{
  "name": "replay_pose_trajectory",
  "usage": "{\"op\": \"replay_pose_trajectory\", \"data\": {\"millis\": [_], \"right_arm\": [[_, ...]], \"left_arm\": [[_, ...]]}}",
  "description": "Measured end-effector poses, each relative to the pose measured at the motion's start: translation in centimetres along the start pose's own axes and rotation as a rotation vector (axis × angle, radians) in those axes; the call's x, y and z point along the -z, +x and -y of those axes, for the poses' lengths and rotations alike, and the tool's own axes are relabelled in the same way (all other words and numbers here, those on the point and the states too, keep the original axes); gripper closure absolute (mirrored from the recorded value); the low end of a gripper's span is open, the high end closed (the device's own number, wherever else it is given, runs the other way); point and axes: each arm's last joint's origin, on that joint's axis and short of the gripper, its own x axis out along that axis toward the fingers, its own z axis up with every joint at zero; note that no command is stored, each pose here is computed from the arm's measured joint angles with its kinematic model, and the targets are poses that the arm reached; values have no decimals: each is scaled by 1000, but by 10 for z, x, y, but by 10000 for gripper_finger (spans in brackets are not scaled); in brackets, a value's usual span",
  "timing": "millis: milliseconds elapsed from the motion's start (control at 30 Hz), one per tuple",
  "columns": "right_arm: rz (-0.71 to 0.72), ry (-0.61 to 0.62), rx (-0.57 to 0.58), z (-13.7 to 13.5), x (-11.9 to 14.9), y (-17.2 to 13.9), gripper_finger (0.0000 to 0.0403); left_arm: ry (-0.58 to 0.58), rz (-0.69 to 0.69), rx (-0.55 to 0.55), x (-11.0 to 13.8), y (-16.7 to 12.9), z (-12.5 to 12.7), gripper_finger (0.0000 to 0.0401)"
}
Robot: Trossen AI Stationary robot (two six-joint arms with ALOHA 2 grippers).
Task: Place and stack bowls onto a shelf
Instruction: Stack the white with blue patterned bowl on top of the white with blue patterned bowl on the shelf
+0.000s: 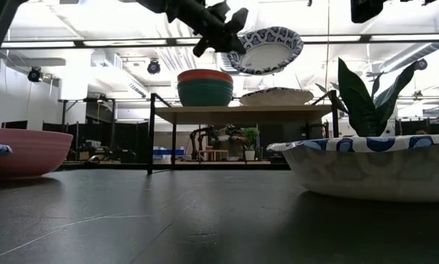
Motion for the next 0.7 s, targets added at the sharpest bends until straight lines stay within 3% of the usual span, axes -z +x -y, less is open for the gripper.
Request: {"op": "replay_pose_trajectory", "data": {"millis": [467,700], "right_arm": [[13,-2,-18,0,-1,0,335],[13,-2,-21,-1,-1,0,335]], "left_arm": [[-51,23,-4,7,17,-1,399],[-55,31,-3,8,19,-1,363]]}}
